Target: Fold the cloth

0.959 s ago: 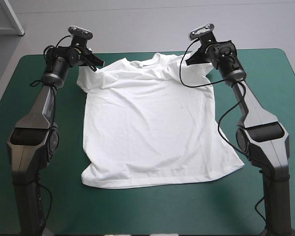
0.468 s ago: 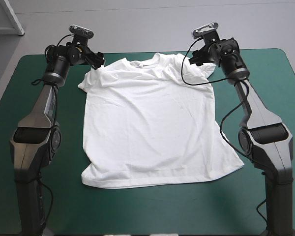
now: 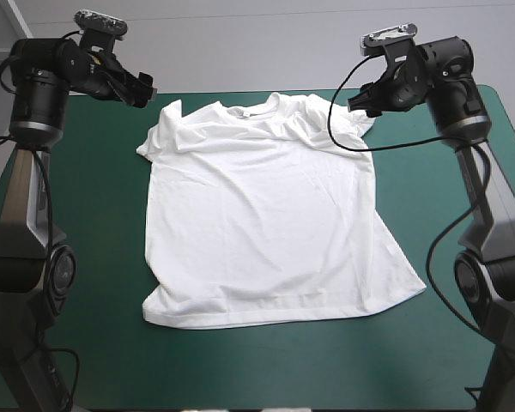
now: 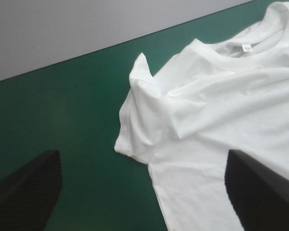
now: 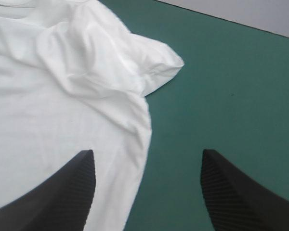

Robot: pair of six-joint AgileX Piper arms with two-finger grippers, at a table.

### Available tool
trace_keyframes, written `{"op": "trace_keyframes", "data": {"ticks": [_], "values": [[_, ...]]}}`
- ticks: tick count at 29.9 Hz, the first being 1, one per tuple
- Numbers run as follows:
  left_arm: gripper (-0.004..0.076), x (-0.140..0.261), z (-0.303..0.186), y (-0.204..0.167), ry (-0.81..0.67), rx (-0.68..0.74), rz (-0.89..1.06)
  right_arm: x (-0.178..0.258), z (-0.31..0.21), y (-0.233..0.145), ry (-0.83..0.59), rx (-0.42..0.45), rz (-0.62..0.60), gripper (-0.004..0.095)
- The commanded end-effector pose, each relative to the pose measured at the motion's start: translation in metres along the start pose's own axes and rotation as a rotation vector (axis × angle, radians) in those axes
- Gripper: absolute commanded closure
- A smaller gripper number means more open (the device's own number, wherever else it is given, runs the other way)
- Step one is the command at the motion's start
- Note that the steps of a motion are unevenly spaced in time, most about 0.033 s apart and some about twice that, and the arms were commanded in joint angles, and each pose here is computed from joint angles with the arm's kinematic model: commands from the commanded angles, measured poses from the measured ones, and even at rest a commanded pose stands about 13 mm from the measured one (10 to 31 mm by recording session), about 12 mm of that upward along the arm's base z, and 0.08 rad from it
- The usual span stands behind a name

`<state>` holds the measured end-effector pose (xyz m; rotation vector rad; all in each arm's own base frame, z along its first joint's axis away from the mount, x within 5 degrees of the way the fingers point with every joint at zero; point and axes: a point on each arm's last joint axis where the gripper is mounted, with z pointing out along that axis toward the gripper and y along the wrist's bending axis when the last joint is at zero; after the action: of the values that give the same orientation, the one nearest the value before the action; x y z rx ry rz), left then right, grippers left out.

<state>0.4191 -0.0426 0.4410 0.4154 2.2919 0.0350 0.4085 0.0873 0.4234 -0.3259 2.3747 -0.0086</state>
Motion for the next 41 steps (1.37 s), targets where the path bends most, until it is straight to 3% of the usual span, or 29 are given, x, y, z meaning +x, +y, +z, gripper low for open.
{"op": "trace_keyframes", "data": {"ticks": [1,5,10,20,27,35,41], "values": [[0.0055,0.002,-0.055,-0.005,-0.036,0.018,-0.068,0.005,-0.06,0.003,-0.111,-0.068,0.033,0.033],[0.0055,0.022,-0.068,-0.016,0.02,0.081,-0.095,0.044,-0.072,0.009,-0.016,-0.11,0.008,0.033],[0.0055,0.074,-0.069,-0.029,0.185,0.114,-0.107,0.104,-0.074,0.01,0.133,-0.086,-0.017,0.0332],[0.0055,0.191,-0.055,-0.063,0.509,0.228,-0.162,0.17,-0.086,0.021,0.238,-0.165,0.02,0.0332],[0.0055,0.247,-0.036,-0.094,0.589,0.286,-0.145,0.19,-0.072,0.025,0.294,-0.188,0.003,0.0332],[0.006,0.263,-0.017,-0.134,0.533,0.3,-0.078,0.194,-0.067,0.025,0.3,-0.189,0.006,0.0332],[0.0134,0.278,0.002,-0.148,0.623,0.293,-0.043,0.196,-0.068,0.025,0.319,-0.191,0.005,0.0332]]}}
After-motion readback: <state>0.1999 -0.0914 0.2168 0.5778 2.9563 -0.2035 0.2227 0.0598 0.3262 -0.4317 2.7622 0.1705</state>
